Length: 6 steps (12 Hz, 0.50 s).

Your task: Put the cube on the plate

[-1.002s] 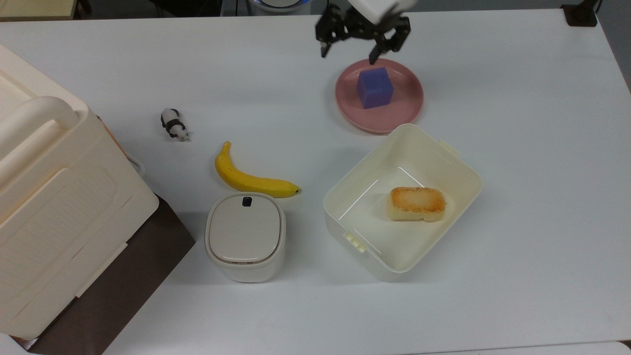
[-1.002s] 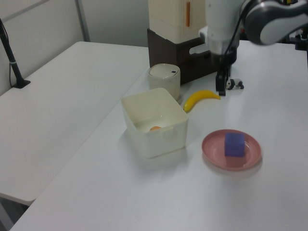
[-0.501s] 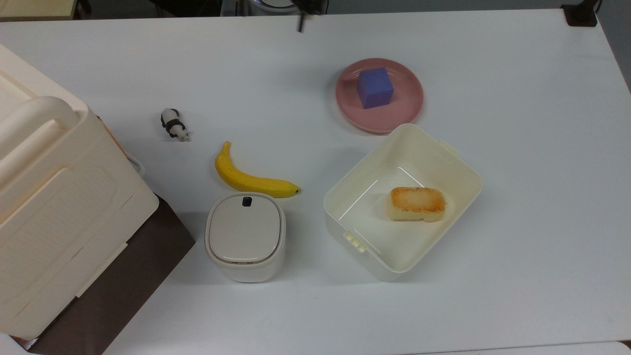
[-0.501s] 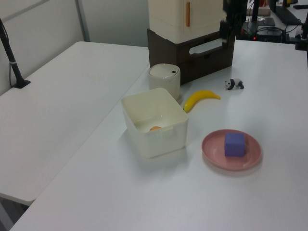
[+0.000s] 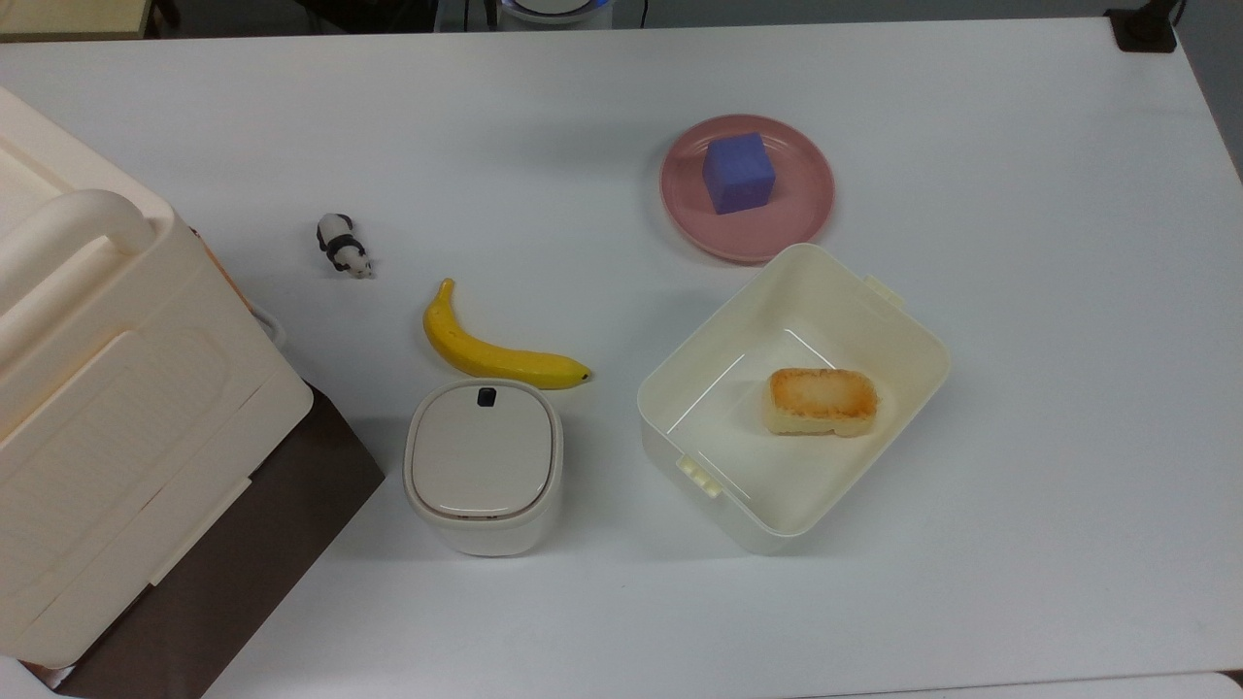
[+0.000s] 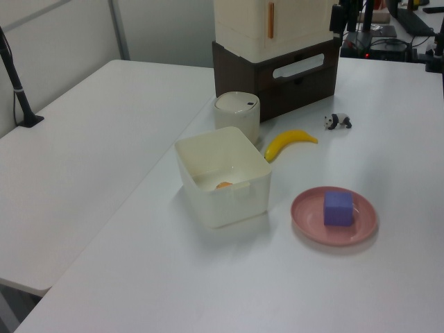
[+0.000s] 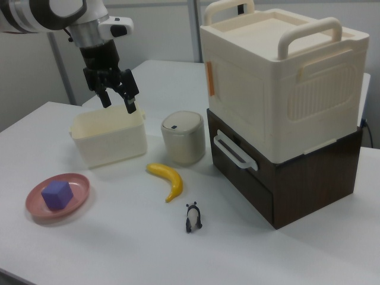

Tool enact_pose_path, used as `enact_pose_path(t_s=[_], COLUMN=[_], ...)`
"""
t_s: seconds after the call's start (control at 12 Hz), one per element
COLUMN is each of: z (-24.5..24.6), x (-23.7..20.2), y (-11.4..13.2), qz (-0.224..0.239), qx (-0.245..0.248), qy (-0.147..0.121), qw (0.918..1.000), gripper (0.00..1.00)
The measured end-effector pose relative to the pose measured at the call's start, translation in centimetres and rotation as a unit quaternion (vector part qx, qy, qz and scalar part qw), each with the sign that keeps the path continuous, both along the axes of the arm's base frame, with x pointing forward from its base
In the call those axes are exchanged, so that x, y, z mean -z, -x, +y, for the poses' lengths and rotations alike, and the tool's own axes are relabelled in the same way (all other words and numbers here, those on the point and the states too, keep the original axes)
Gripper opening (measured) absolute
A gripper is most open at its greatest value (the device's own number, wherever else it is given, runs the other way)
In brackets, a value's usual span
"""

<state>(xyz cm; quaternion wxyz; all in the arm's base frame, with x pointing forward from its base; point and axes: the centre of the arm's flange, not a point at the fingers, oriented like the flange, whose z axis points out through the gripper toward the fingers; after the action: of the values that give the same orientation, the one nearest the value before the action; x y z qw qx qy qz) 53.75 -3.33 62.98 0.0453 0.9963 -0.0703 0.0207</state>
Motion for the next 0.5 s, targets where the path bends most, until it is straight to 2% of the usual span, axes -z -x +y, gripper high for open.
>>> enact_pose_path(t_s=[0.25,0.5], z=[-0.73,-0.87], x=[-0.45,-0.57], y=[0.26,0.34], qz=[-0.006,-0.004], qx=[-0.005,-0.054], qy=[-0.032,-0.032], qw=[0.9995,0.9980], gripper=[1.00,1.00])
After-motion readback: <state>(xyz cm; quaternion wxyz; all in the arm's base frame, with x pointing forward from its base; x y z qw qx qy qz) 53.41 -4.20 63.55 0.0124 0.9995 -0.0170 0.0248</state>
